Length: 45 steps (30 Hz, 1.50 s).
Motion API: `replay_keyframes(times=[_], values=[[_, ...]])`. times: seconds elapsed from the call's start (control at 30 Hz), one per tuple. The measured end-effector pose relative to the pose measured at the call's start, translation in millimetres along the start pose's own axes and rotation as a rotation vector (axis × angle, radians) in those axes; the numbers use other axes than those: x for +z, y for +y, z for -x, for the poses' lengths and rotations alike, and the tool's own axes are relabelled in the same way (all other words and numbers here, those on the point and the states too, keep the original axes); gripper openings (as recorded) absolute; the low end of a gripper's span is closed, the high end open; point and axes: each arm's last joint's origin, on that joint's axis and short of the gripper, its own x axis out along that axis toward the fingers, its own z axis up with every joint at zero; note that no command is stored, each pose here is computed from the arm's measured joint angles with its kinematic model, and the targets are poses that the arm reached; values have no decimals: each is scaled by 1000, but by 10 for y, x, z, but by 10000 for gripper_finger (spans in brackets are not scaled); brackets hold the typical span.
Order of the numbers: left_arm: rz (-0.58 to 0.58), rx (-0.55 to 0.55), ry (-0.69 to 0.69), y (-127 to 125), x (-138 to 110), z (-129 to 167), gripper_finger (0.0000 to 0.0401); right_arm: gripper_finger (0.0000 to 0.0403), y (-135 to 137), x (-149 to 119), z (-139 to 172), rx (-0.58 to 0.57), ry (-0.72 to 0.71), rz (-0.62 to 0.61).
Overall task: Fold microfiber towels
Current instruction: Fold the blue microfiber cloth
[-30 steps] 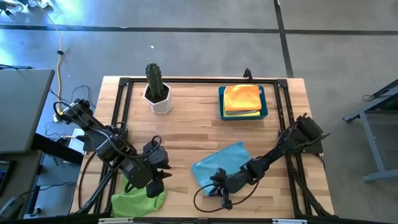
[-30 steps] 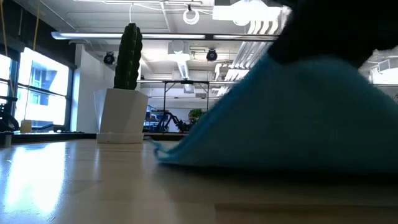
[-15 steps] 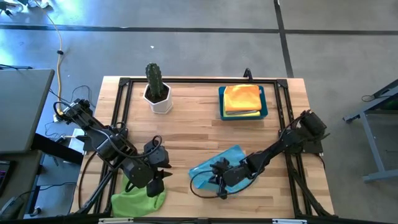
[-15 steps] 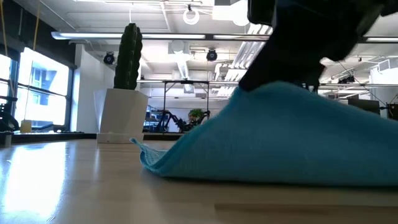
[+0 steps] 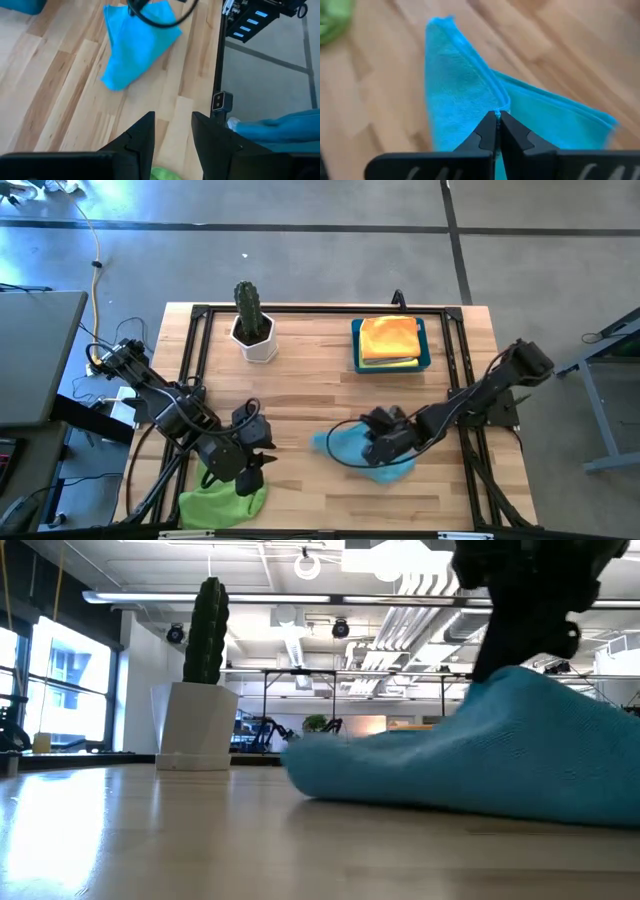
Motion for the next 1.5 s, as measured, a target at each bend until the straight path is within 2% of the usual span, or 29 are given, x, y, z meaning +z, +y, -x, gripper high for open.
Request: replay_keyframes(times=[0.23, 0.63, 0.87, 1.0, 1.2, 1.5], values=[[-35, 12, -13, 3, 4, 0, 117, 0, -215, -22, 195, -142, 58, -102], [-35, 21, -16, 33, 36, -17, 117, 0, -239, -119, 297, -170, 96, -164], [-17, 36, -21, 79, 83, -40, 117, 0, -325, -163, 327, -268, 109, -217], [-4, 47, -25, 114, 117, -58, 117, 0, -374, -198, 347, -316, 183, -253], [-30, 54, -25, 145, 147, -73, 117, 0, -299, -299, 400, -263, 340, -272], [-48, 71, -28, 203, 200, -98, 117, 0, -266, -514, 523, -313, 456, -361]])
